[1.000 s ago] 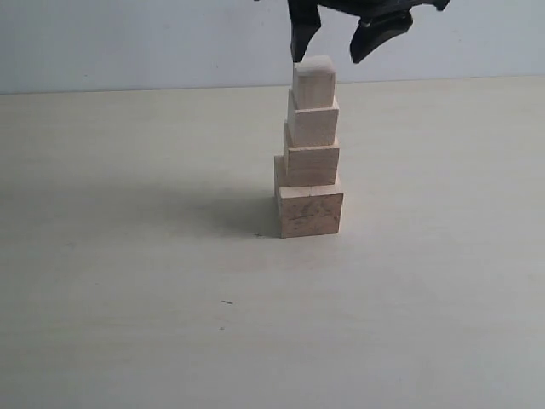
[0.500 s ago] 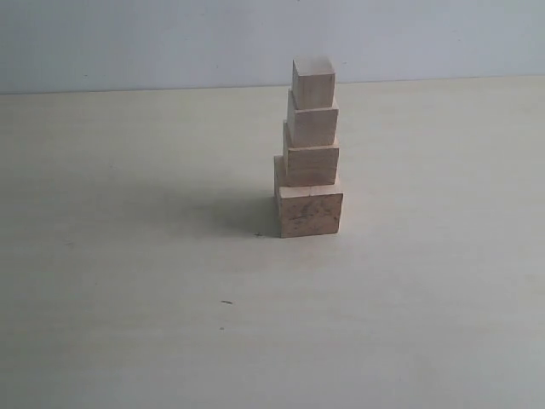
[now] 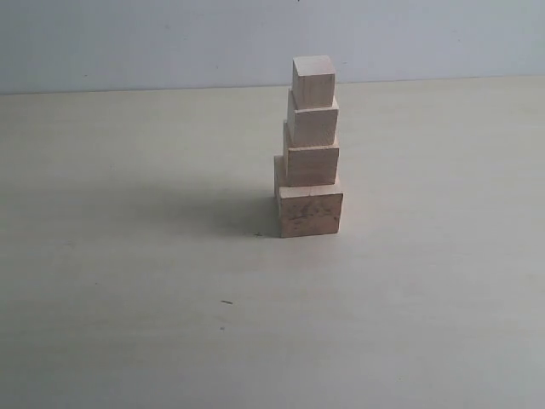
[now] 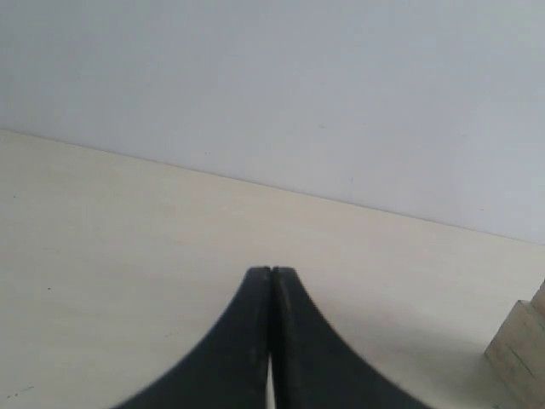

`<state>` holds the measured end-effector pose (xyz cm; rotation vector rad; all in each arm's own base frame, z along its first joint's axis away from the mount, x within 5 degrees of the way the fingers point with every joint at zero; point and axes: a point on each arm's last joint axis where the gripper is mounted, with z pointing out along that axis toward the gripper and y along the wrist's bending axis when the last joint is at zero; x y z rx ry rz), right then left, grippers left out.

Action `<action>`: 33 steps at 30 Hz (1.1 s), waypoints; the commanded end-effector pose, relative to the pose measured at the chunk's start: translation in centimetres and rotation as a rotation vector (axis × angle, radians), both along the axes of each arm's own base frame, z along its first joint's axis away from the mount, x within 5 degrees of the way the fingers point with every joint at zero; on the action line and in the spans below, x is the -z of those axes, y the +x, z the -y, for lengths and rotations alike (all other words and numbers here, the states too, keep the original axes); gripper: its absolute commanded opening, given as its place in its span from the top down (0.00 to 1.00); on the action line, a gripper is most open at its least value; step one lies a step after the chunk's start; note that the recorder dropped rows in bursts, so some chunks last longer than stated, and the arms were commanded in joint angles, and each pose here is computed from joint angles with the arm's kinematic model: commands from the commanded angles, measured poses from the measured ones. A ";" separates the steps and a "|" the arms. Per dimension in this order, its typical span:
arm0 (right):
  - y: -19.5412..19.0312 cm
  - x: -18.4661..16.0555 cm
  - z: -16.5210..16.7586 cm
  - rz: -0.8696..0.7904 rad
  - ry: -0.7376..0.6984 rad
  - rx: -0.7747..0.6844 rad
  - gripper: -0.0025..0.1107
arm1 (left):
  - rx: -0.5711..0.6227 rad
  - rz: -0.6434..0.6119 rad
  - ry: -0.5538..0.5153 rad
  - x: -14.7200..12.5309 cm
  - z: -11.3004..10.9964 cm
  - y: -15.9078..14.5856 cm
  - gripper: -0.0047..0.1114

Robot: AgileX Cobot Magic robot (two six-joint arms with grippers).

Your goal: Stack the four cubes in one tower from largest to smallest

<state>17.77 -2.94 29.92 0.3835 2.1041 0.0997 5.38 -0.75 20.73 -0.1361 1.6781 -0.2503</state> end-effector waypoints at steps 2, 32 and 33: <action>-4.2 -0.9 -2.7 0.173 -0.159 -0.195 0.98 | 0.002 0.007 0.001 0.1 0.0 0.0 0.96; -12.4 11.7 -2.9 0.286 -0.357 -0.214 0.98 | 0.003 -0.005 0.020 0.2 0.0 0.0 0.96; -12.4 11.7 -2.9 0.286 -0.357 -0.214 0.98 | 0.003 -0.005 0.020 0.2 0.0 0.0 0.96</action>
